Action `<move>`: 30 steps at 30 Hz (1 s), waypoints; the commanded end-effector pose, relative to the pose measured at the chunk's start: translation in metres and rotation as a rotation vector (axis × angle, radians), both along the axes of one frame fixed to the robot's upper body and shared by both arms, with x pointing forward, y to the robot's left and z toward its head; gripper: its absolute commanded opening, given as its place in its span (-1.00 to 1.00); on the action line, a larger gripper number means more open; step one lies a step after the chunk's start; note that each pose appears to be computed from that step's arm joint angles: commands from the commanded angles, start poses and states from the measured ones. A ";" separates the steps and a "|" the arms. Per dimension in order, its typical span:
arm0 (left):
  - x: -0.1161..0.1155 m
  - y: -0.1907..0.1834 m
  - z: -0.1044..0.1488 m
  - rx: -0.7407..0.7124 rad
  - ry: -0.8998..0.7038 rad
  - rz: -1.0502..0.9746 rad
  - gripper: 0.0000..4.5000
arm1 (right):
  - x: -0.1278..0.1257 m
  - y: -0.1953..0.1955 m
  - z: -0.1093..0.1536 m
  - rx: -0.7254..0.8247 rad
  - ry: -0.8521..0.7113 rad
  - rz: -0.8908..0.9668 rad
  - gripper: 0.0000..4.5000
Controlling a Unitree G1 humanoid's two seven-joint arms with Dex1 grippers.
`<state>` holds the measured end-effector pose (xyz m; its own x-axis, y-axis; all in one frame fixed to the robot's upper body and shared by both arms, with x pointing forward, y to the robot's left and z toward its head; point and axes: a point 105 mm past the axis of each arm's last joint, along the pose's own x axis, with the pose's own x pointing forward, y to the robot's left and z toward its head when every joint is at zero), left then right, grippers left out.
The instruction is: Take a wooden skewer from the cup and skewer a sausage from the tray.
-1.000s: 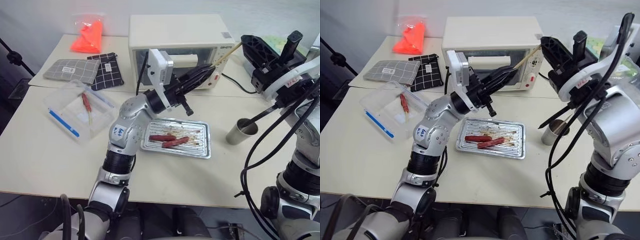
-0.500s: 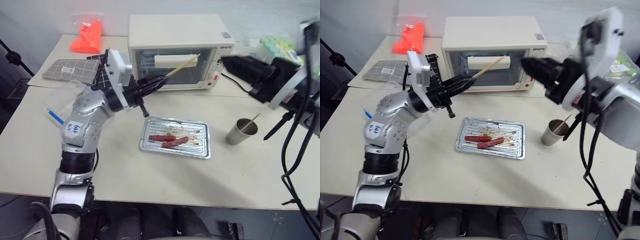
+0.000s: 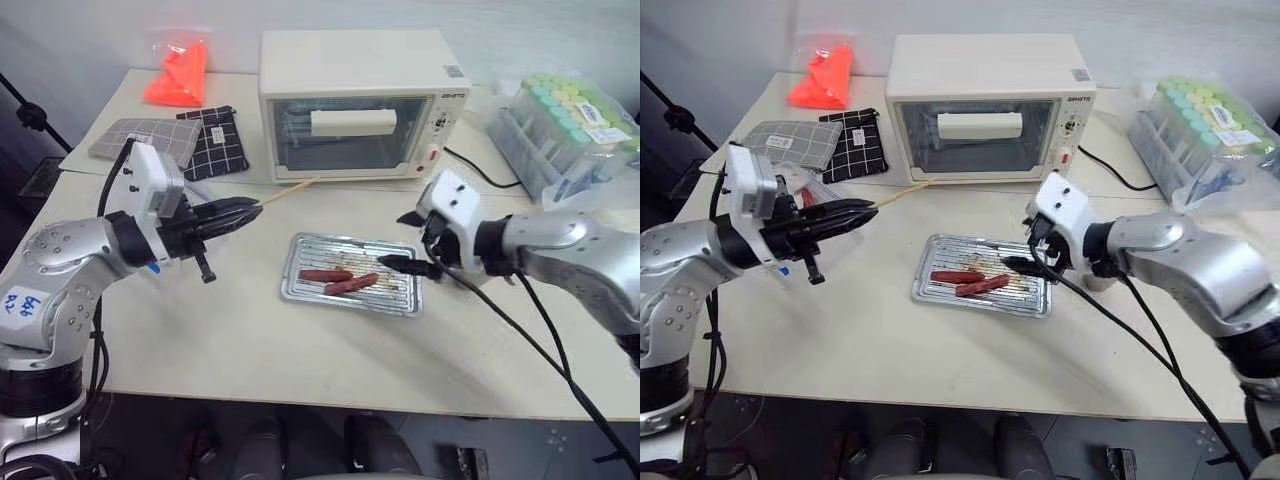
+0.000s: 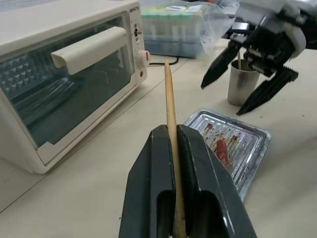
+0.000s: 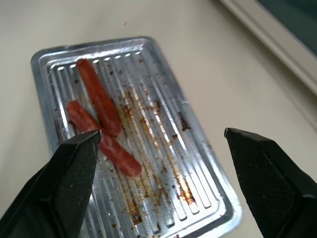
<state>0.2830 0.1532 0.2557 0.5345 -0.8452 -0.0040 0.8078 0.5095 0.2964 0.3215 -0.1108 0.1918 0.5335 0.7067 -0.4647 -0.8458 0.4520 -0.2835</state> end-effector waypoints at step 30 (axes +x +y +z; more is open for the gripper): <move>-0.005 -0.006 0.013 -0.002 -0.071 0.021 -1.00 | -0.008 0.051 -0.048 -0.078 0.074 0.223 0.08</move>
<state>0.2815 0.1488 0.2591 0.5560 -0.8311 0.0082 0.7898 0.5314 0.3062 0.3129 -0.0629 0.1367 0.3350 0.7532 -0.5661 -0.9419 0.2519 -0.2223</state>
